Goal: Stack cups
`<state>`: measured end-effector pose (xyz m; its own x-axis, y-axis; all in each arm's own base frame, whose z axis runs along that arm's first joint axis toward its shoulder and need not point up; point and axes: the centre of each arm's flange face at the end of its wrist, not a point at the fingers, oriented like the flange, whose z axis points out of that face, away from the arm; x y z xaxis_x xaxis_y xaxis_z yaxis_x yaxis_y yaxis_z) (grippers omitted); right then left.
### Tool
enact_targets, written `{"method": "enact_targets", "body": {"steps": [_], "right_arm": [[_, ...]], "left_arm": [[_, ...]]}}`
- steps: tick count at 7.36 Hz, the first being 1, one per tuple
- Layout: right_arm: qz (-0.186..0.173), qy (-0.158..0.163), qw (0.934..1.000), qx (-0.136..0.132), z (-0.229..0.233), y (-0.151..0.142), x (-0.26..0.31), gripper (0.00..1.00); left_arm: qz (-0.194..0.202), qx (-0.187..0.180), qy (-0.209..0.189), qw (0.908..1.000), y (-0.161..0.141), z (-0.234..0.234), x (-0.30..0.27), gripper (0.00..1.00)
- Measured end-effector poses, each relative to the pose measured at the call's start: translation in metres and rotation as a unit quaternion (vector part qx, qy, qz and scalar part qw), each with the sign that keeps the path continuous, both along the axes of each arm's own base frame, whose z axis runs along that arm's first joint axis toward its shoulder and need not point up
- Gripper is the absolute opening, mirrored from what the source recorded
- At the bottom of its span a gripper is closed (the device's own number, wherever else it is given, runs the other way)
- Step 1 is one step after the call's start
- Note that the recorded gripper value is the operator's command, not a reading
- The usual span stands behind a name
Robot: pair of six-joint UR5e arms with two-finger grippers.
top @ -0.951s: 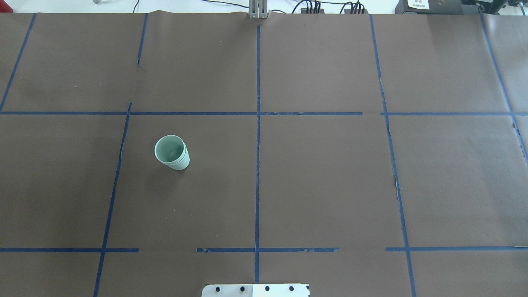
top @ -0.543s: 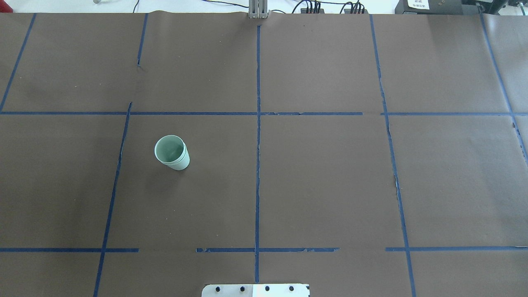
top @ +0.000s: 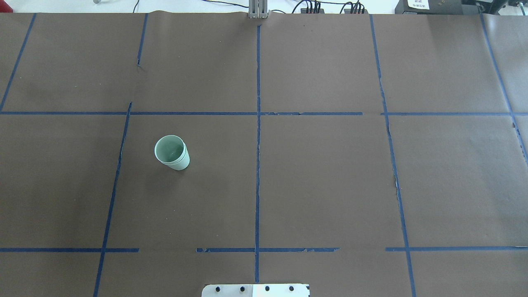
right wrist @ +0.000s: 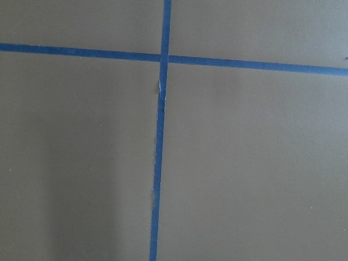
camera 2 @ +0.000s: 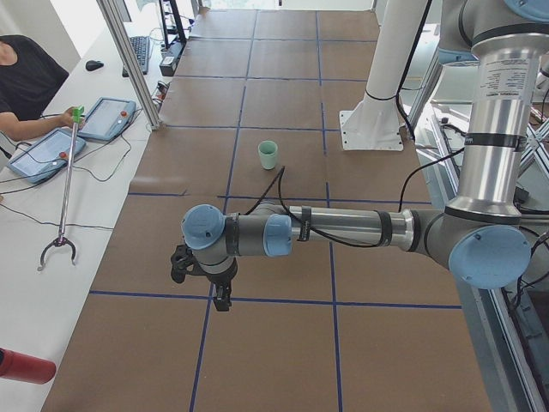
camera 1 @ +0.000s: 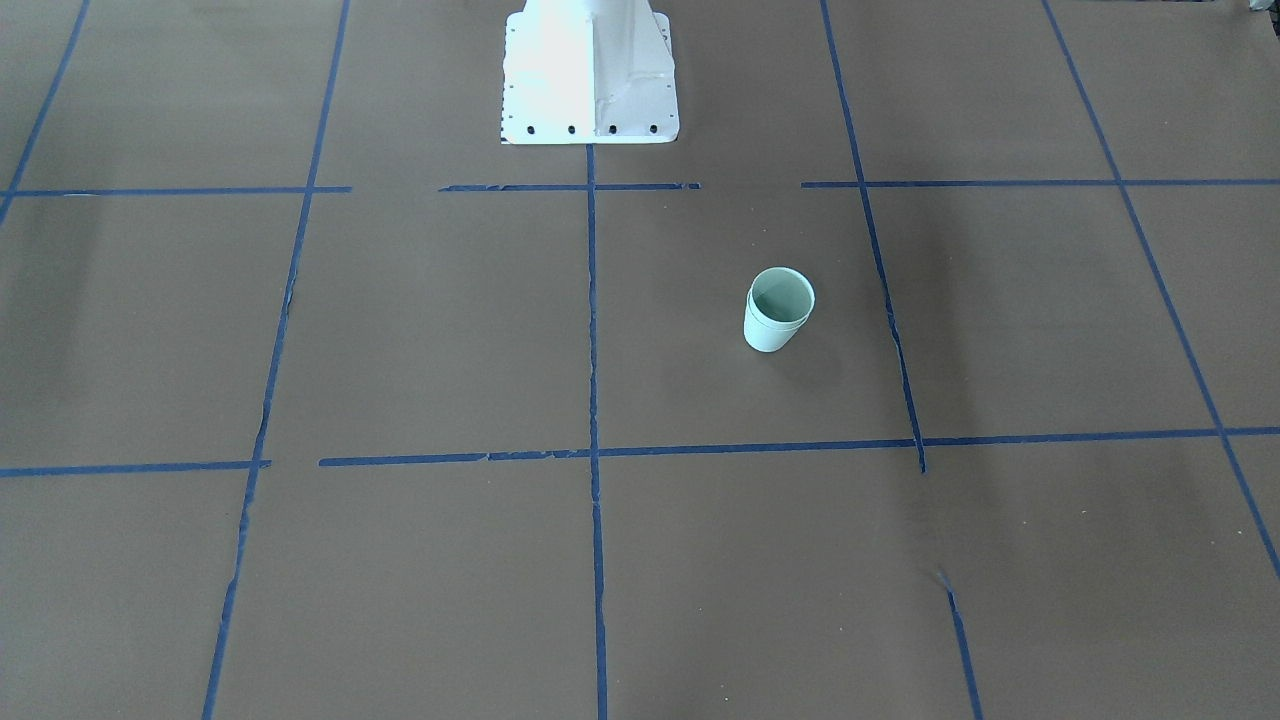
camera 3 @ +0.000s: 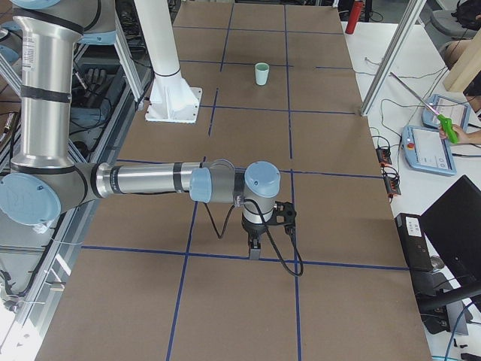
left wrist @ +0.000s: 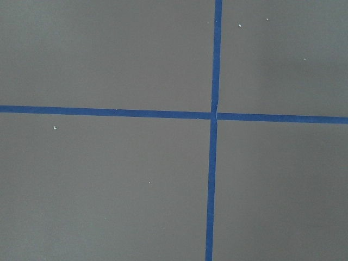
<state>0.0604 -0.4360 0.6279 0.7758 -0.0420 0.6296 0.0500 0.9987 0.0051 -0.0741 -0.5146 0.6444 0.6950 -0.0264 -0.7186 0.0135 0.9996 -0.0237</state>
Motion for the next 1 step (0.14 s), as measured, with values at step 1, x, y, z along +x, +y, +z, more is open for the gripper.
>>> {"method": "enact_targets", "body": {"steps": [1], "right_arm": [[0.0,0.0,1.0,0.0,0.0001,0.0,0.0,1.0]], "left_arm": [[0.0,0.001,0.0,1.0,-0.0005,-0.0007,-0.0001,1.0]]}}
